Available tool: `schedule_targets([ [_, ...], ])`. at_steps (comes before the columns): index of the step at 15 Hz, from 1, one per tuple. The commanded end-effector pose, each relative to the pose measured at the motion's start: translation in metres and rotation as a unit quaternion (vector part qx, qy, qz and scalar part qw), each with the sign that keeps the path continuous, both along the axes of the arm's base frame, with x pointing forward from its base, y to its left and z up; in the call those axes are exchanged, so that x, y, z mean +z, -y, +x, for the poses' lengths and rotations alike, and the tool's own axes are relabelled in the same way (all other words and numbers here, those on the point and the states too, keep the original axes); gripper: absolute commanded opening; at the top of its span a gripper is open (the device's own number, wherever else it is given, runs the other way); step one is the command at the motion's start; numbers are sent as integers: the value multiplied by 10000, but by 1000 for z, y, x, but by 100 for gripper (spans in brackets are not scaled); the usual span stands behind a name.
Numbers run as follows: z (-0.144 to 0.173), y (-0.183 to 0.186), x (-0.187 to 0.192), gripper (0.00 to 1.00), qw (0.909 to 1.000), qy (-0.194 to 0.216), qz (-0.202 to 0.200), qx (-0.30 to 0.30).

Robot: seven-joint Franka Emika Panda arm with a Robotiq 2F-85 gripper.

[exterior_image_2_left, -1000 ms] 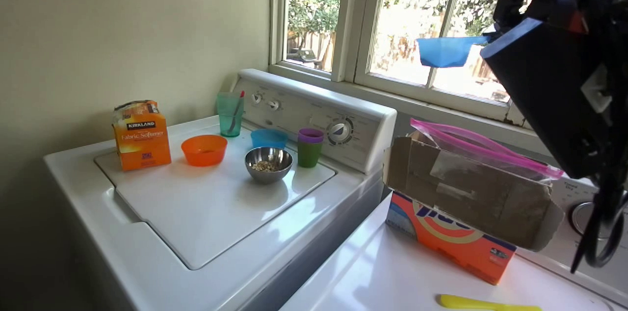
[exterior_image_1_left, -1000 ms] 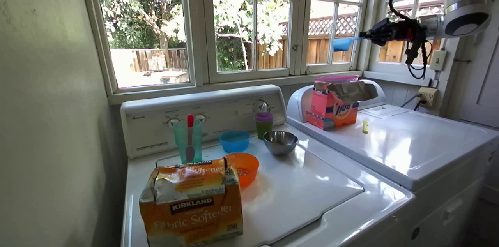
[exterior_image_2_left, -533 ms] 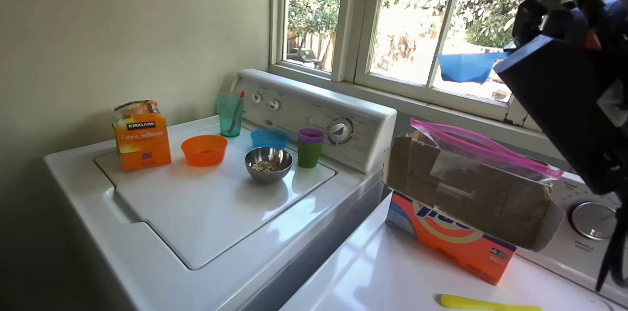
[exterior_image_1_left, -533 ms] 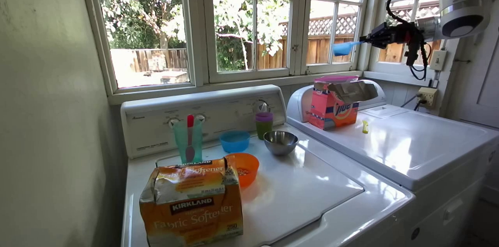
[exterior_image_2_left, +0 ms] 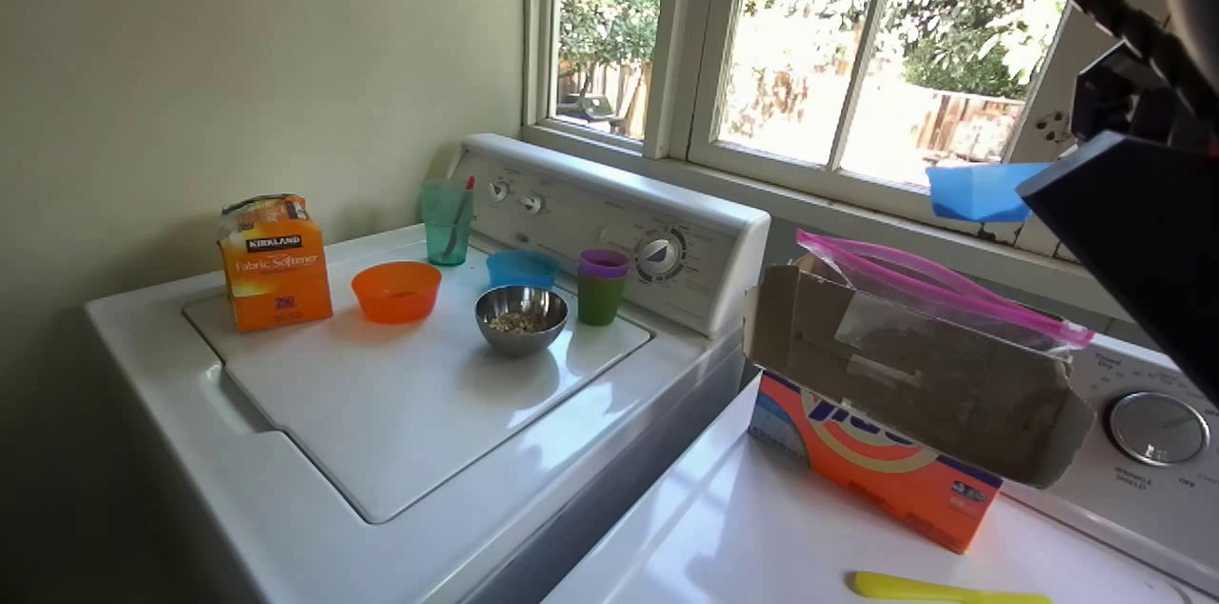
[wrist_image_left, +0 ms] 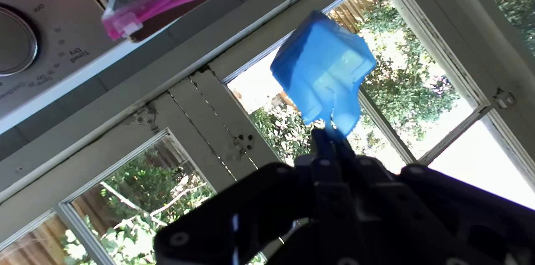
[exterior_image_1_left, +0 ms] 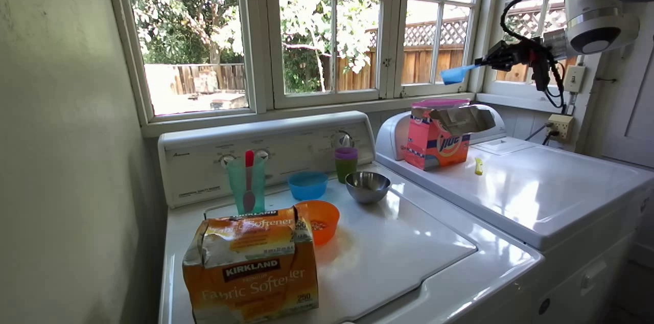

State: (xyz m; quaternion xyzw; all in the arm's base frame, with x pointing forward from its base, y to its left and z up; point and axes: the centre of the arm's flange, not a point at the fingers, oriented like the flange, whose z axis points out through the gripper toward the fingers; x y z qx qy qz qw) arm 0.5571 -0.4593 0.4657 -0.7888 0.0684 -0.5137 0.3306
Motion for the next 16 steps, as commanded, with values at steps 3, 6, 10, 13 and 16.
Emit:
schedule_targets([
  [3,23,5,-16,1,9987,-473,-155,-135],
  [6,28,3,-29,1,9972,-720,-182,-97],
  [10,31,2,-38,1,9956,-919,-157,-51],
  [13,31,2,-36,1,9951,-983,-131,-42],
  [16,27,3,-24,1,9963,-858,-76,-42],
])
